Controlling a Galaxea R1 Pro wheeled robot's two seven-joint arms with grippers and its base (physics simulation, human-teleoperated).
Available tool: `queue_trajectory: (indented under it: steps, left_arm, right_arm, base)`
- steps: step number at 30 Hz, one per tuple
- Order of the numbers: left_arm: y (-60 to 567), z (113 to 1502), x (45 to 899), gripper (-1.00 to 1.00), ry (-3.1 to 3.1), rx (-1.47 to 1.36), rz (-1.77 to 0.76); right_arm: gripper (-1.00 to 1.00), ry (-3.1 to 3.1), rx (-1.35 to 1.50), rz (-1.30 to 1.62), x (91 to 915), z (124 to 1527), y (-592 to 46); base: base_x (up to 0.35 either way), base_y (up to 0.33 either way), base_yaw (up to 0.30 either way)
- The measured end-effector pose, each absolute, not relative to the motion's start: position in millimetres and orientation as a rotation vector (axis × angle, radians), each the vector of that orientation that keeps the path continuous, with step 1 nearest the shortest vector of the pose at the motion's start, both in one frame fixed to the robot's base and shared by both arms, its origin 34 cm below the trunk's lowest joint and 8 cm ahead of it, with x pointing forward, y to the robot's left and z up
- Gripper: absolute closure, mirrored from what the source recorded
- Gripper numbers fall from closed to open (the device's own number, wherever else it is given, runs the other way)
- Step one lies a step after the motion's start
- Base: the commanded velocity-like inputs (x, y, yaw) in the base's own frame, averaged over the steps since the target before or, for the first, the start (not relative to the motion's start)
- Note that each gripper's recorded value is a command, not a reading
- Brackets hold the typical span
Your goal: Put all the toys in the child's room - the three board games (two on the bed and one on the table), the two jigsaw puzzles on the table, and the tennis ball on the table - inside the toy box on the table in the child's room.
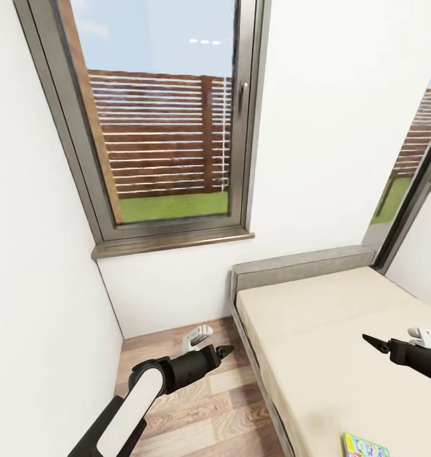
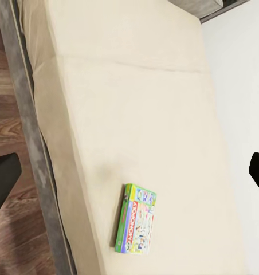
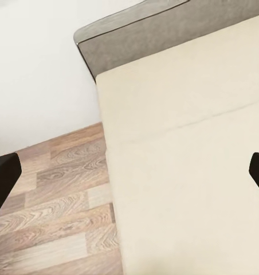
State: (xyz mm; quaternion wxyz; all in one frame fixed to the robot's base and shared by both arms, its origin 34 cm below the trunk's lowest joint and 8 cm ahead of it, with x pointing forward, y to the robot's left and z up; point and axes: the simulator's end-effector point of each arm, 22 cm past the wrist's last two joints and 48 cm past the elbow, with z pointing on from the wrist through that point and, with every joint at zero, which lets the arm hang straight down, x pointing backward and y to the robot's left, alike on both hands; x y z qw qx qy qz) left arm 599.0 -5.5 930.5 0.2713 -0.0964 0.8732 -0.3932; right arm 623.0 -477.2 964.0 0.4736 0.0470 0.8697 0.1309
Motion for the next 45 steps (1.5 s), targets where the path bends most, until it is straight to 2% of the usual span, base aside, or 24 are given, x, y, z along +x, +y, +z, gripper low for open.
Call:
queue_trajectory:
  steps: [17,45]
  left_arm:
    - [-6.2,930.7,599.0,-1.0,2.351,-0.26,-1.06]
    - [-3.1,931.0,601.5,-1.0,2.348,-0.272,-1.058]
  right_arm:
    - [-1.0,2.129,0.115,0.319,622.8,964.1,-477.9]
    - [-1.0,2.158,0.148,0.332,620.6,956.1,-480.2]
  base:
    - [0.007,0.001,-0.047]
    - [0.0,0.0,-0.258]
